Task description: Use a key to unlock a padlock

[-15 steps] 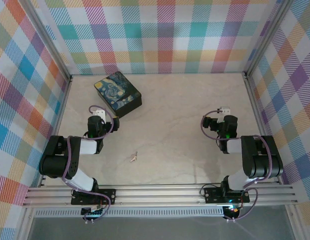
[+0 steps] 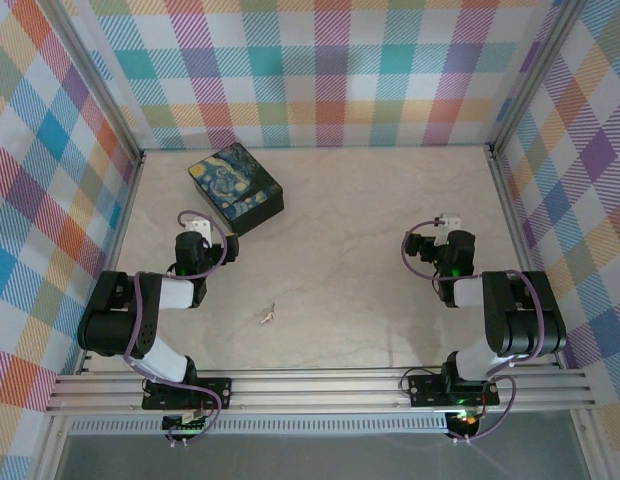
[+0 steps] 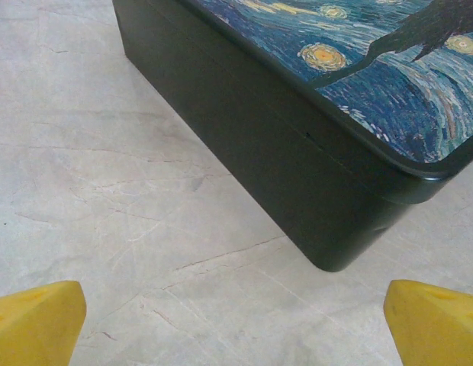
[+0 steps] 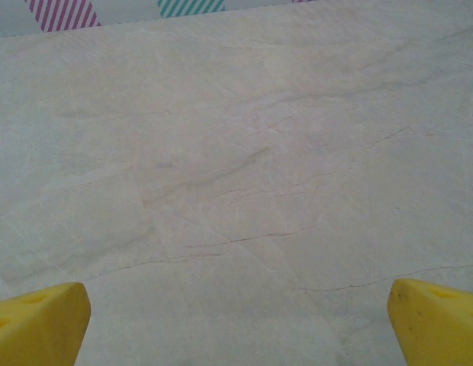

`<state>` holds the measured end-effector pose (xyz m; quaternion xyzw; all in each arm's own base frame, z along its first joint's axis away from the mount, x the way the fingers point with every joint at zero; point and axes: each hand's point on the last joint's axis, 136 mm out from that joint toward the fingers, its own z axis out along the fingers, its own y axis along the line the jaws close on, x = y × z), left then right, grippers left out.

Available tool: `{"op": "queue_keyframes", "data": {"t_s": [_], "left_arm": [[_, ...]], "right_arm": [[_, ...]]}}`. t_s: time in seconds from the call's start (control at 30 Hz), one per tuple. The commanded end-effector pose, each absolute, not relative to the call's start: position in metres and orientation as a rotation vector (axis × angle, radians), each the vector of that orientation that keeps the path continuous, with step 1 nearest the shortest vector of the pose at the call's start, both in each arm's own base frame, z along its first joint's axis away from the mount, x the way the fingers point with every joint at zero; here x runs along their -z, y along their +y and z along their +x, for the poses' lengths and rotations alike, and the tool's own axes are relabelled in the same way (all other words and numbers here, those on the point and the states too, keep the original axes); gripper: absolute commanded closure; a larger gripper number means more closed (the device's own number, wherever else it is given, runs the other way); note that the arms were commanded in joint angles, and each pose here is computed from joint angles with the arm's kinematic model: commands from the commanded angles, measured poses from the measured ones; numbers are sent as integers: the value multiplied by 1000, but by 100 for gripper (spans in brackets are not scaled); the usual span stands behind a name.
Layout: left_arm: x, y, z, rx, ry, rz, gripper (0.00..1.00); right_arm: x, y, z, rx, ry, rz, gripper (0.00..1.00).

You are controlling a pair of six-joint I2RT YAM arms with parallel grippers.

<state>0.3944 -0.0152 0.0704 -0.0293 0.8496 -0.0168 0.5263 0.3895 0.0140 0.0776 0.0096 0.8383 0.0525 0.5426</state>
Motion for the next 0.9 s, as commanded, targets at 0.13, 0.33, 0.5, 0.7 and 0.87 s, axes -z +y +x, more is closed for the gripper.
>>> {"op": "queue_keyframes", "data": {"t_s": [0.13, 0.33, 0.5, 0.7, 0.87], "left_arm": [[-79, -17, 400, 48, 2002, -51, 0], [-78, -17, 400, 52, 2005, -52, 0], [-78, -16, 400, 62, 2006, -56, 0], [-86, -10, 401, 79, 2026, -97, 0], [-120, -1, 404, 49, 2029, -144, 0]], "right_arm": [[-92, 16, 397, -130, 1943, 0, 0], [-92, 16, 397, -130, 1945, -1, 0], [-92, 16, 397, -130, 1945, -2, 0], [-103, 24, 399, -168, 1964, -48, 0], [-127, 27, 394, -208, 2051, -17, 3]]}}
